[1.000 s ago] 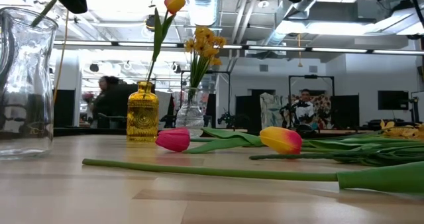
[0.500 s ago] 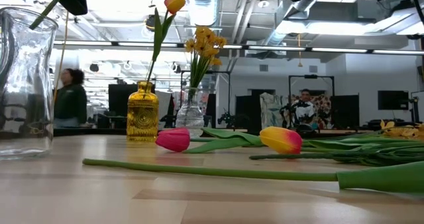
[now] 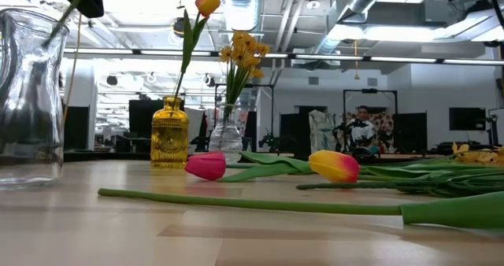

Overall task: Sort flowers into vase by color
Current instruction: Put the top red tulip into the bottom transparent vase

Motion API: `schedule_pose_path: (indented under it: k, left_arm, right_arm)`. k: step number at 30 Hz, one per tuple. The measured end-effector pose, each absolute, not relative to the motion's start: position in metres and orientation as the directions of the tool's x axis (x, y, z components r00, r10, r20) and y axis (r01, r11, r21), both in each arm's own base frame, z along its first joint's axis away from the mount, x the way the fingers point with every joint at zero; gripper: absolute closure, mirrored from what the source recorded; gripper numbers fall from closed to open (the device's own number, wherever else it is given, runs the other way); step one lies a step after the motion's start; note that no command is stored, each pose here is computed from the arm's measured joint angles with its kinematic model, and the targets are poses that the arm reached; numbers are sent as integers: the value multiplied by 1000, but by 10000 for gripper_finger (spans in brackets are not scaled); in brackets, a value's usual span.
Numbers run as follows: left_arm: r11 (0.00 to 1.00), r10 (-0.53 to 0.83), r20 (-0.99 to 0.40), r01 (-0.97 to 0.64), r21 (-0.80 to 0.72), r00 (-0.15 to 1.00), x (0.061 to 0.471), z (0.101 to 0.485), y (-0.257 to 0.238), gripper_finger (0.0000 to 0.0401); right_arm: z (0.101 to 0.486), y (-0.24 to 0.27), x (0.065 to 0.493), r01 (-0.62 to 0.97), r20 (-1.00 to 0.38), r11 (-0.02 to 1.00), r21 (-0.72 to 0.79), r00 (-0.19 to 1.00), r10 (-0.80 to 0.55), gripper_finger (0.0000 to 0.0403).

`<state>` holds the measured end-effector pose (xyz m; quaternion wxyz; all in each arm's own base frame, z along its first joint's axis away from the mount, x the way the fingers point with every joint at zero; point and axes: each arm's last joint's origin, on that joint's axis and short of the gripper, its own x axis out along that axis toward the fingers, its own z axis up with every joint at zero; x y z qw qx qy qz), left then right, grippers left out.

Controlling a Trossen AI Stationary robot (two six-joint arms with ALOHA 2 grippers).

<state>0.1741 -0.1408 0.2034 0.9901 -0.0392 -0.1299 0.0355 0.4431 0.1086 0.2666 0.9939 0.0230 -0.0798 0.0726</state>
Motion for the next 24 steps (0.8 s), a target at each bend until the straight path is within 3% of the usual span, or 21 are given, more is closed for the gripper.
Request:
schedule_pose_path:
  k: [12, 24]
  left_arm:
    - [978, 198, 231, -177, -110, 952, 163, 212, -141, 228]
    - [968, 250, 202, -240, -73, 947, 126, 240, -144, 209]
  right_arm:
    - [275, 108, 450, -137, 93, 990, -17, 986, 138, 365]
    - [262, 105, 456, -130, 46, 992, 4, 991, 130, 366]
